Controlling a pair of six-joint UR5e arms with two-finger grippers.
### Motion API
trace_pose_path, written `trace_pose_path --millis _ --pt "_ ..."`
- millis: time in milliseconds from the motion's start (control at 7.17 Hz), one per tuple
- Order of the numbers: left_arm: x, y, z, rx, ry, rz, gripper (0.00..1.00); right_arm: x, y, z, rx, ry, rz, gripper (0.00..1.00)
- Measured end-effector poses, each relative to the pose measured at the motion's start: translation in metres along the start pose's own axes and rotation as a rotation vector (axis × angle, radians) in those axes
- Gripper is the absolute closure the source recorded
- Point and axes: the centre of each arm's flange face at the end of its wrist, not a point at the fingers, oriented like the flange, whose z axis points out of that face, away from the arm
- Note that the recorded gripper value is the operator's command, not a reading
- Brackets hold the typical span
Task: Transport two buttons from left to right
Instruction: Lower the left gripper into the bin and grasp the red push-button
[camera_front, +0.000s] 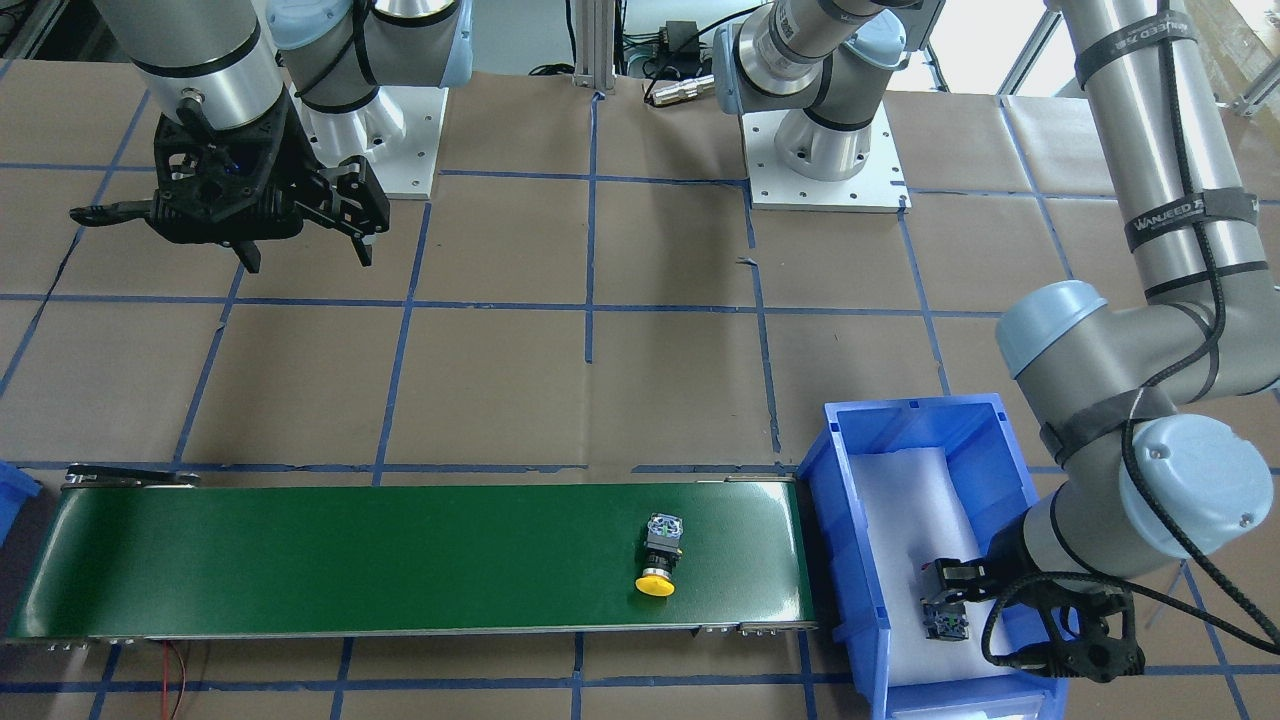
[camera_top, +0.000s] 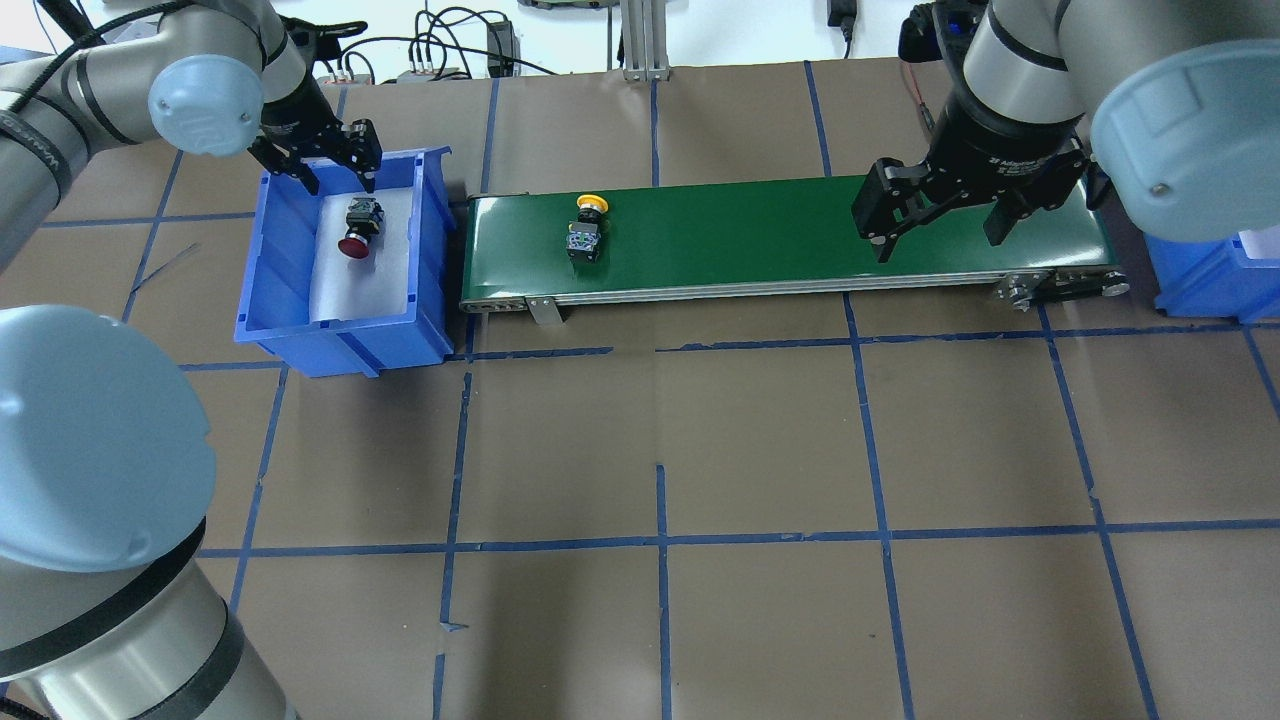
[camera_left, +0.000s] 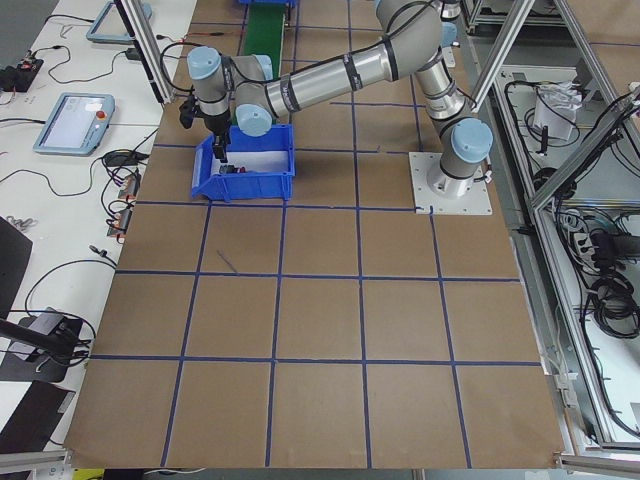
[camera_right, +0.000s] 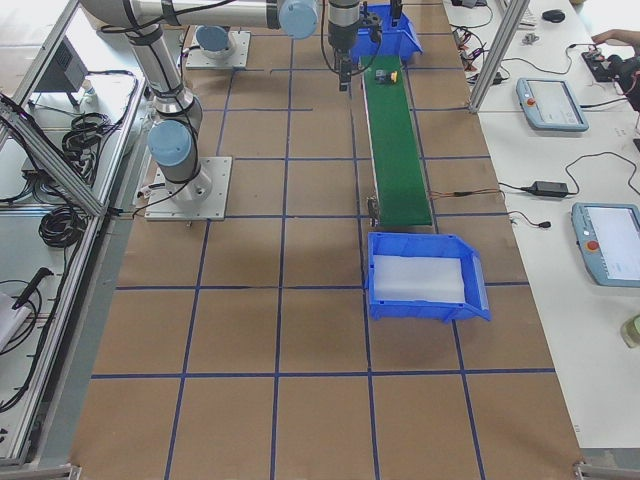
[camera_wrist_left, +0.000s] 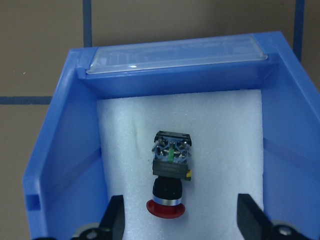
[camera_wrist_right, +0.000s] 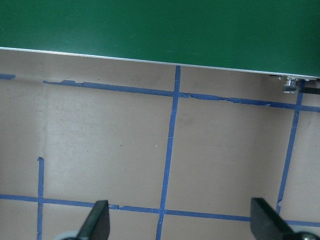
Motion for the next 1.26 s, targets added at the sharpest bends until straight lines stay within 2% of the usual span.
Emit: trace_pose_path --millis 558,1256 --pt "0.002 -0.009 0.039 -0.005 0.034 0.083 0.28 -0.001 -0.001 0.000 0.000 -0.002 0.001 0.00" --pt "0.001 -0.007 0.049 -0.013 0.036 0.139 0.30 0.000 -0.005 0.003 0.004 0.003 -0.003 0.00"
